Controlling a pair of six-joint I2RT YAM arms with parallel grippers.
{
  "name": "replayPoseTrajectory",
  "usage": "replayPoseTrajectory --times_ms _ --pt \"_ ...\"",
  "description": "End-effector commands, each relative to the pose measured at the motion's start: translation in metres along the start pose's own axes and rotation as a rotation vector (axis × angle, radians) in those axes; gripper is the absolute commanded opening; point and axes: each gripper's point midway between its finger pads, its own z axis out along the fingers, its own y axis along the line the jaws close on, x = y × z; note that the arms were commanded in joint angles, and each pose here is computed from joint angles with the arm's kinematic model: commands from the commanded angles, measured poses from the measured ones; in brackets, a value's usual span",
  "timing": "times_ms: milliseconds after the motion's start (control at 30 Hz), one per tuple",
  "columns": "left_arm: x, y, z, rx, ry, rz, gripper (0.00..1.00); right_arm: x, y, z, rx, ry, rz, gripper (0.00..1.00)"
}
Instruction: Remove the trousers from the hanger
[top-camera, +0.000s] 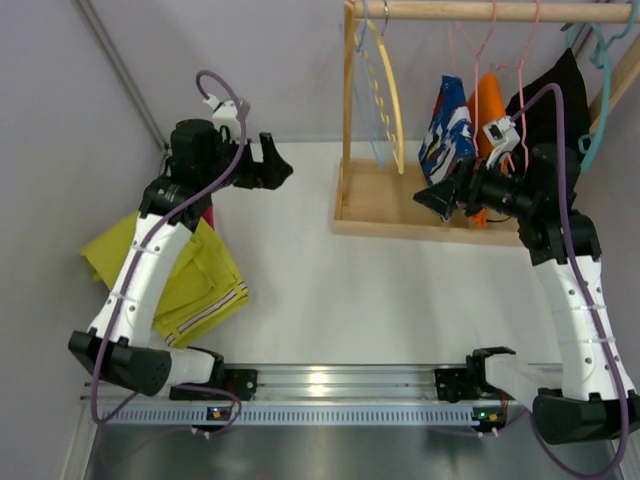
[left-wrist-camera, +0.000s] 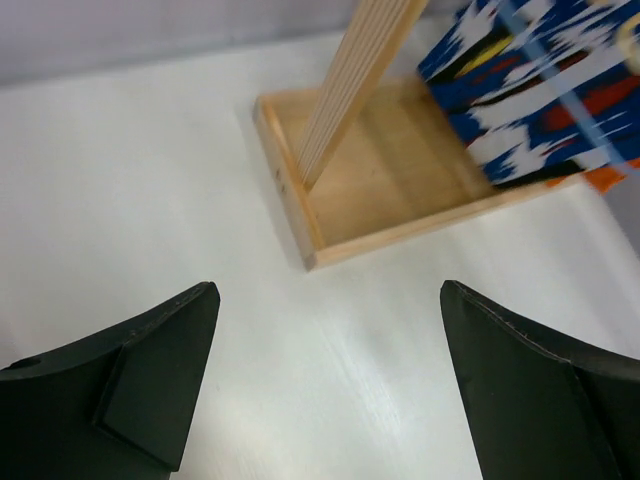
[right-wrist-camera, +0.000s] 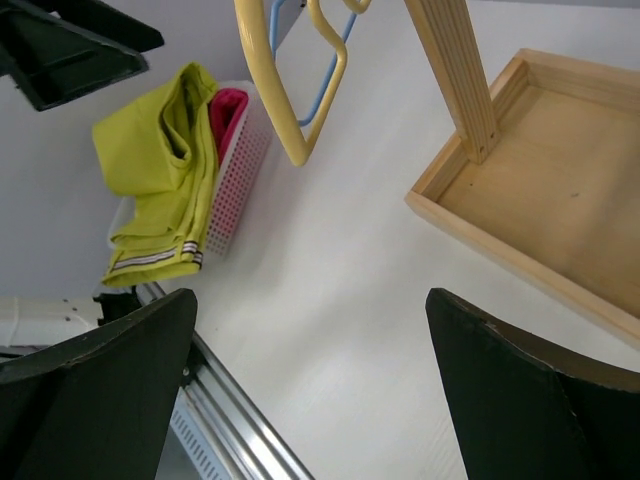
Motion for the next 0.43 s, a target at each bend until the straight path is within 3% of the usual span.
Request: replayPoseTrajectory --times_ms 0,233,400 --pt "0.054 0.02 0.011 -0.004 0.188 -0.053 0.98 0.013 -0.012 -0.01 0.048 0.012 -0.112 1.0" --pt "0.086 0.044 0.013 -0.079 0.252 -0.009 0.98 0.045 -0.028 -0.015 0.087 0.052 -0.174 0.99" --pt "0.085 0.05 0.006 -0.118 0.239 0.022 0.98 0.045 -0.028 -0.027 0.124 0.034 -0.272 0.99"
